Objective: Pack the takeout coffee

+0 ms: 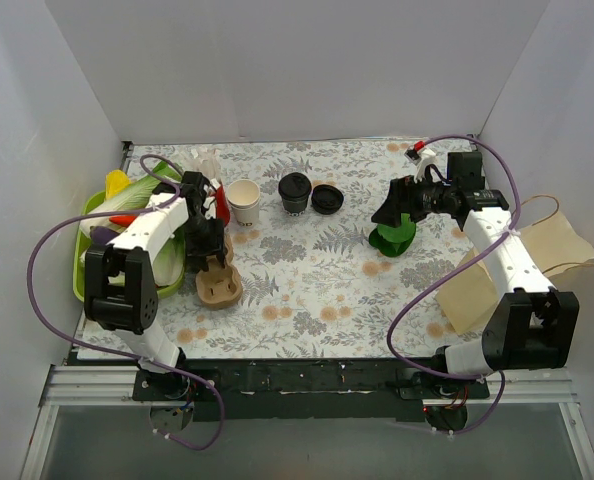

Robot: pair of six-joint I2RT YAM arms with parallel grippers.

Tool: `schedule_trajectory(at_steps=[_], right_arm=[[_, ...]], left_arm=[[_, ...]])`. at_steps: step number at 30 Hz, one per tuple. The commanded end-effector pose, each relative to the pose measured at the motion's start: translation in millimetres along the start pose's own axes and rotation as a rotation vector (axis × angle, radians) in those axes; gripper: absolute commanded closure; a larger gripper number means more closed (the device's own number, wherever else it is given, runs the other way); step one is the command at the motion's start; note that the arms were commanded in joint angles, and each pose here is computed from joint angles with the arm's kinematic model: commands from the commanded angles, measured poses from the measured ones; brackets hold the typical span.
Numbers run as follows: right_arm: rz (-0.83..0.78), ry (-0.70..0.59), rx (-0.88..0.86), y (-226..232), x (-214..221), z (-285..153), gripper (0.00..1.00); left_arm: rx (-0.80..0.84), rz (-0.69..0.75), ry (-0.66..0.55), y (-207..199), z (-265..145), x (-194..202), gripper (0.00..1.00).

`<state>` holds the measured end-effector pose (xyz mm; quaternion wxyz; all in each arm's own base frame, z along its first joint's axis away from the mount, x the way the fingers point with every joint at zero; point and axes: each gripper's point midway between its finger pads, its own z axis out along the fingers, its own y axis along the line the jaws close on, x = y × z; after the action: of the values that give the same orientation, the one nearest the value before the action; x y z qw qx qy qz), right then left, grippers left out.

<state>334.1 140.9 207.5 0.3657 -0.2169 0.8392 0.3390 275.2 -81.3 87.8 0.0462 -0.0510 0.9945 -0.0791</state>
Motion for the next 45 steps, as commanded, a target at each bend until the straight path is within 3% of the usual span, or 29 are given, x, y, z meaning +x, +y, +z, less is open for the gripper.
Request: schedule_trajectory(at_steps=[1,8,12,13,16,28,30,32,37,40,41,44,45], right_arm=[[-0.026,-0.032,0.006,1,-9,-4,0.02],[-0.028,-0.033,0.003,-1,-10,-2,0.02],[-0.023,-0.028,0.002,-2,-6,-1,0.02],[-0.022,-0.028,0.001,-1,-6,-2,0.02],[-0.017,-0.027,0.000,0,-5,-2,0.02],[-0.008,-0.016,0.013,1,1,-5,0.02],[-0.008,-0.015,0.009,2,1,-5,0.02],[-0.005,-0.017,0.005,3,1,-6,0.02],[-0.012,-0.008,-0.005,6,3,-8,0.02],[-0.020,-0.002,-0.005,7,8,-9,0.02],[-0.016,0.003,-0.006,7,11,-8,0.02],[-0.013,0.005,-0.018,8,15,-7,0.02],[-0.006,0.005,-0.022,8,16,-6,0.02]], left_arm=[[-0.007,-0.011,0.005,-2,3,-4,0.55],[-0.050,-0.014,0.023,6,10,-5,0.59],[-0.034,-0.007,0.028,3,10,-4,0.74],[-0.025,0.000,0.026,2,9,-4,0.85],[0.009,0.011,0.007,-4,0,-5,1.00],[0.057,0.121,-0.214,-12,-73,-16,1.00],[0.150,0.187,-0.192,-26,-70,-8,1.00],[0.260,0.341,-0.171,-39,-71,3,1.00],[0.158,0.578,-0.026,-8,-62,30,1.00],[0.131,0.776,-0.031,9,-68,47,1.00],[0.119,0.854,-0.088,10,-76,45,1.00],[0.033,0.950,-0.205,17,-73,22,1.00],[0.033,0.965,-0.189,16,-70,25,1.00]])
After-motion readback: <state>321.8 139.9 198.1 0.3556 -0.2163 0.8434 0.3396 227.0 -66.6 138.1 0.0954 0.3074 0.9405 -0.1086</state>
